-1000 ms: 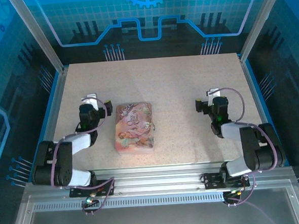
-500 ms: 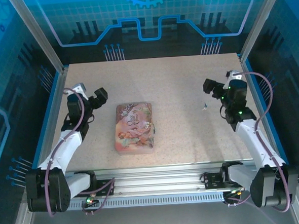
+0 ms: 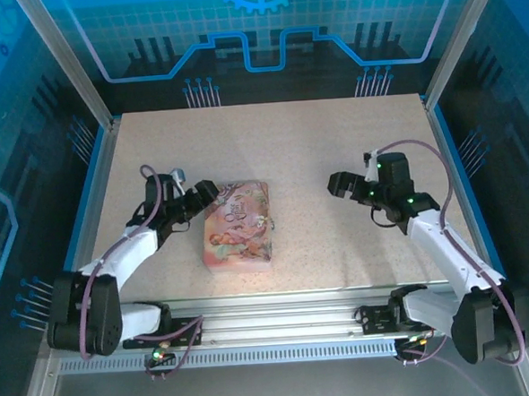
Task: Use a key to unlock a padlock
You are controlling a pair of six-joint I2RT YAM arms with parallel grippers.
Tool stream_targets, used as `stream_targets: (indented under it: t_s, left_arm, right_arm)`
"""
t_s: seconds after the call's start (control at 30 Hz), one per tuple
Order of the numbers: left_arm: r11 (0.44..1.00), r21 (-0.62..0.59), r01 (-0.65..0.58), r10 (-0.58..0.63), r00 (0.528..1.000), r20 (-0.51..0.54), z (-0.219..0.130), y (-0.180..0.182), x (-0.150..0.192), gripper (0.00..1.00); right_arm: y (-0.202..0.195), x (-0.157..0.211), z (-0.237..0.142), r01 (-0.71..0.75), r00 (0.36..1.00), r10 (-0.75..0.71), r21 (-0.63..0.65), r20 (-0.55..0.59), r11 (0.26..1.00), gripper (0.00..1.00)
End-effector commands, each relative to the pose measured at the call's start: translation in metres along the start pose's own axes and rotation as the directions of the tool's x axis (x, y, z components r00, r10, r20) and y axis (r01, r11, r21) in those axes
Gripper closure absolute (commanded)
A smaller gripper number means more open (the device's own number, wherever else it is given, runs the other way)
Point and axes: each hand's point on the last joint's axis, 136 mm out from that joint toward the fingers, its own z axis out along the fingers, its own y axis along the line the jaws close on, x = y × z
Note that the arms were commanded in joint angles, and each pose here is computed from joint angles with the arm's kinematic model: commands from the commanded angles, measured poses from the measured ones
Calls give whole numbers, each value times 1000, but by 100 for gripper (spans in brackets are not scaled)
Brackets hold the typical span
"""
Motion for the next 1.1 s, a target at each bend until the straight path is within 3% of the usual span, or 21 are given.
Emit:
stream_targets:
  t_s: [0.0,0.5,0.83,1.07]
  left_arm:
    - [998,70,6,-3,999,-39,9,-26,-1,20]
    - [981,174,-81,112,977,-179,83,-123,10,27]
    - [993,11,-115,115,980,-163,14,-94,21,16]
    - [996,-86,-24,7,981,-192,-39,-57,57,15]
  right_arm:
    - [-3,30,9,-27,995,28,17,-94,999,1]
    - [6,51,22,17,983,-13,19,-185,1000,3]
    - [30,36,40,76,966,-91,-69,-243,995,2]
    - [55,12,62,109,949,-143,-134,-280,985,3]
